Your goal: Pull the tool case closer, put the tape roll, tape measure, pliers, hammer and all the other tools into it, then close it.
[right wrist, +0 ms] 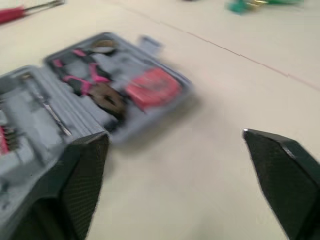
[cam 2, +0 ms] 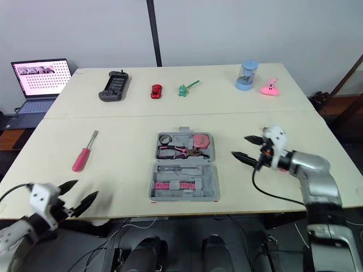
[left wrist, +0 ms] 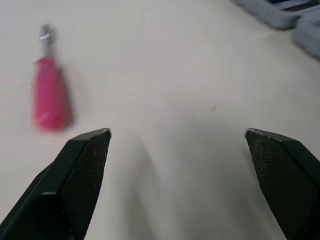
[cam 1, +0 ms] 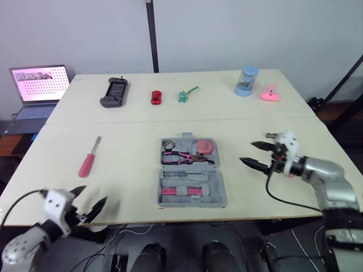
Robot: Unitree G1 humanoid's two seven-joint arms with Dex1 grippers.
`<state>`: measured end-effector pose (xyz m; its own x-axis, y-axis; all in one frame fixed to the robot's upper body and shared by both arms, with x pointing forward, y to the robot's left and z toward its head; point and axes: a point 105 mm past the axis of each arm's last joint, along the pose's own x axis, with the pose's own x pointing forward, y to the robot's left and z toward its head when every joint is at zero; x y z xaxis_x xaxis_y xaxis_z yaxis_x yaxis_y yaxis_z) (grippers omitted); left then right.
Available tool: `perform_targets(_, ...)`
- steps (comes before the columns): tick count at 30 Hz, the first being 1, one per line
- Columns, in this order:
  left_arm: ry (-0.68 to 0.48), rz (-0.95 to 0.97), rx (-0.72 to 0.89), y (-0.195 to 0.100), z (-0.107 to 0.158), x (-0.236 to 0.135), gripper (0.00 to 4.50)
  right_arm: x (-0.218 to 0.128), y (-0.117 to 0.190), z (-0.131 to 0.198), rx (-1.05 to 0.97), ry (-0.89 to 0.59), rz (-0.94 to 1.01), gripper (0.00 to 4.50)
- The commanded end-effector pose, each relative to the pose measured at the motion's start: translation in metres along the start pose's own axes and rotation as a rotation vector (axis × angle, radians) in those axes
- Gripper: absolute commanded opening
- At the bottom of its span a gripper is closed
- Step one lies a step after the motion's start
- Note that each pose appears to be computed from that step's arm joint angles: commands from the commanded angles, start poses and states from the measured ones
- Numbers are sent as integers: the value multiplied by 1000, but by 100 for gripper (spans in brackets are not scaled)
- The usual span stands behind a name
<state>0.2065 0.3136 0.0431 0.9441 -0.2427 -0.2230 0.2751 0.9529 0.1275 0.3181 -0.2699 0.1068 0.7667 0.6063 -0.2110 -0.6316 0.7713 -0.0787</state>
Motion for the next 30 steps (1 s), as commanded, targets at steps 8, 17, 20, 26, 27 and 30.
perform_targets(8,-69,243,-35,54,-3,-37,450,-96,-24,-40,43,-7,-391,446)
perform_targets(17,-65,104,0,43,6,-14,450,-80,-11,-27,33,-42,-353,446)
perform_targets(20,-91,34,26,37,21,2,450,-77,-3,-20,32,-60,-340,446)
perform_targets(26,-138,-313,40,-7,72,50,450,-72,19,-8,42,-80,-383,446)
perform_targets(27,-143,-362,50,-14,80,56,450,-73,22,-9,41,-70,-400,446)
perform_targets(30,-145,-551,141,-43,109,72,450,-79,32,-10,89,-75,-445,446)
